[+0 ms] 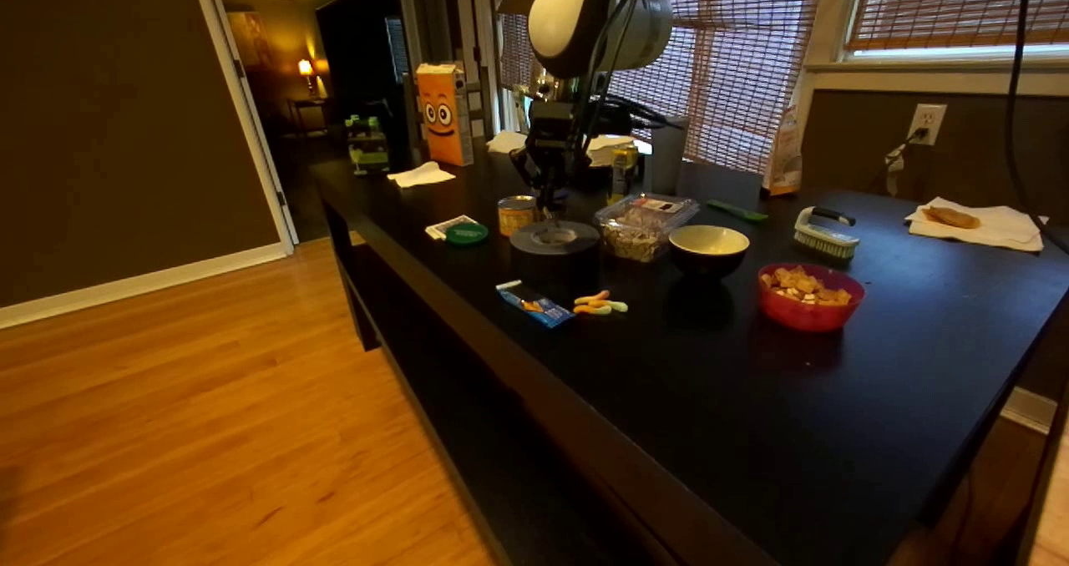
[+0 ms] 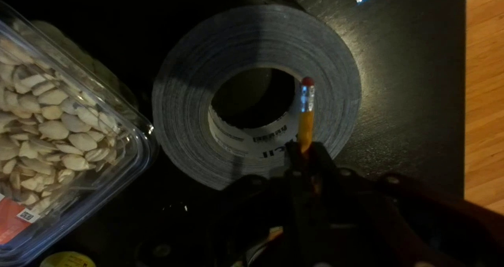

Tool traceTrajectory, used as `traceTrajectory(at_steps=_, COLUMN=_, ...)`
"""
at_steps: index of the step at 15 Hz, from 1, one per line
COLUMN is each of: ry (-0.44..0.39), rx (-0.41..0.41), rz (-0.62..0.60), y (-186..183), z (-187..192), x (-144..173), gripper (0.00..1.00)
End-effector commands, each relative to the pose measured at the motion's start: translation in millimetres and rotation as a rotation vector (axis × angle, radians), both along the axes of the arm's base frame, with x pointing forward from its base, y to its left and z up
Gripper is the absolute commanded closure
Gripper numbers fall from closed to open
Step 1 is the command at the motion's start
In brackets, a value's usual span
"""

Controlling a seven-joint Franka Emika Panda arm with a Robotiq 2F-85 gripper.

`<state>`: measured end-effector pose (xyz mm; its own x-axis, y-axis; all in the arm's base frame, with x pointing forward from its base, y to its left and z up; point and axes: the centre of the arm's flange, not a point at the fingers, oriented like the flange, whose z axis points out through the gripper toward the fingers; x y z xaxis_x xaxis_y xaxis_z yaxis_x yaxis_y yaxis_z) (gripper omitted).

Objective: Put the pencil in the middle of the tape

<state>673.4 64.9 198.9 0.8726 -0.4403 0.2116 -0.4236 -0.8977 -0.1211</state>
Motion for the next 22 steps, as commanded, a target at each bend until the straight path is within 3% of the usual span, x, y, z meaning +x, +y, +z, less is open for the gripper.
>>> traceTrajectory(at_steps=1, ry=-0.017, rx=0.000, rz=-0.014, y=-2.0, z=-10.3, x=10.0, gripper=0.98)
traceTrajectory(at_steps=9, ry=0.002, rx=-0.018, rz=-0.102, y=-10.8, z=-41.3, x=18.8, gripper=0.98)
traceTrajectory(at_steps=17, ry=-0.052, rx=-0.037, rz=-0.179, y=-5.6, z=-61.8, x=22.1, gripper=0.98)
traceTrajectory(at_steps=22, ry=-0.015, rx=-0.041, rz=-0.177, y=-8.5, z=-60.8, x=15.6, gripper=0.98)
